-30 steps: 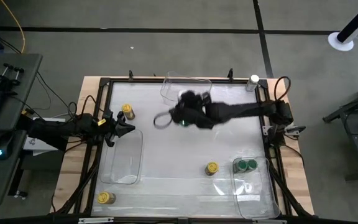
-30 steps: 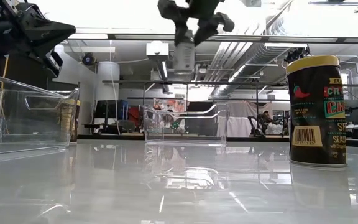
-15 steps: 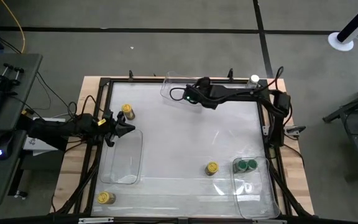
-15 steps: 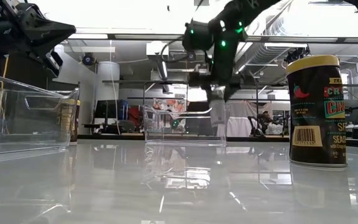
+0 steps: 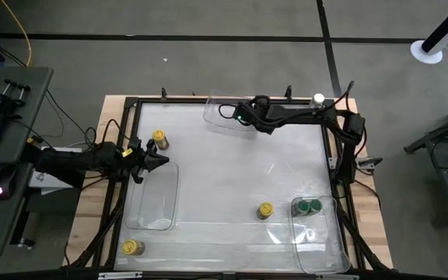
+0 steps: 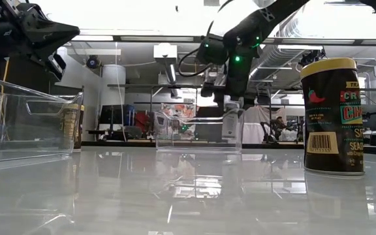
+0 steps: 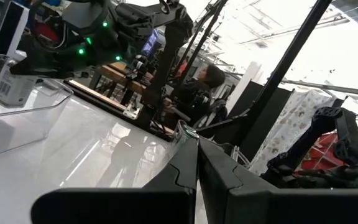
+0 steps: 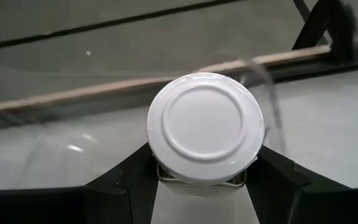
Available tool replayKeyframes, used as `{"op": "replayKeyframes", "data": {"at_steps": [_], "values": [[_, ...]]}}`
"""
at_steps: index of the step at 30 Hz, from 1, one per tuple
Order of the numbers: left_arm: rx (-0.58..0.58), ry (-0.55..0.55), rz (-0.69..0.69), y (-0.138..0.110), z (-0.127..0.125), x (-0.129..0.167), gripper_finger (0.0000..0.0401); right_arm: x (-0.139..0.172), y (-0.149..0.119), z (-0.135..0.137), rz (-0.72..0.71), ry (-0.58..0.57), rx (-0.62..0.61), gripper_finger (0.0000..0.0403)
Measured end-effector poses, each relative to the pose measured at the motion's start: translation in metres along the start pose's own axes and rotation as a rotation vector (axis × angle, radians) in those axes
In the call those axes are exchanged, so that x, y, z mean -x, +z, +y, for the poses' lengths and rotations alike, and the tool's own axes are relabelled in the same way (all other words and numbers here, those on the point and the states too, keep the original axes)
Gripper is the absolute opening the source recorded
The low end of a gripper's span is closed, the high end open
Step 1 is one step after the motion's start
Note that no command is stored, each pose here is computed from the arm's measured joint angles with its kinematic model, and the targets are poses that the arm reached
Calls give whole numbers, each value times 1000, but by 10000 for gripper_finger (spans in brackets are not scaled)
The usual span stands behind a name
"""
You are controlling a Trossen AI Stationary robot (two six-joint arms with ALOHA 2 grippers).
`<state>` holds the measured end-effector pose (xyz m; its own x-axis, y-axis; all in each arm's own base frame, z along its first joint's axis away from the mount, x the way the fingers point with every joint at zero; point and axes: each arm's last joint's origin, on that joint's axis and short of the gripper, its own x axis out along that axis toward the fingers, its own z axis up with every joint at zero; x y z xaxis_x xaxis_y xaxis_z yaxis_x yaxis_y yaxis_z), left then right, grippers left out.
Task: Sort spices by type
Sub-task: Put the bottom white seasoning bottle into the top transparent bin
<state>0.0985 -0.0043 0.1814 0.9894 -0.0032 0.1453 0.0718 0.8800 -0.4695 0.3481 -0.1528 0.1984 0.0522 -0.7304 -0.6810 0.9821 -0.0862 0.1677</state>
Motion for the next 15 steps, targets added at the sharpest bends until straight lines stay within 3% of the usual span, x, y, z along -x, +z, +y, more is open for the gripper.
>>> {"op": "replayKeyframes", "data": {"at_steps": [6,11,15], "values": [[0,0,0,0,0,0,1,0,-2,-1,29,-4,29,195],[0,0,0,0,0,0,1,-1,-2,-4,34,-22,41,236],[0,0,0,0,0,0,1,-1,-2,-4,35,-23,44,245]]}}
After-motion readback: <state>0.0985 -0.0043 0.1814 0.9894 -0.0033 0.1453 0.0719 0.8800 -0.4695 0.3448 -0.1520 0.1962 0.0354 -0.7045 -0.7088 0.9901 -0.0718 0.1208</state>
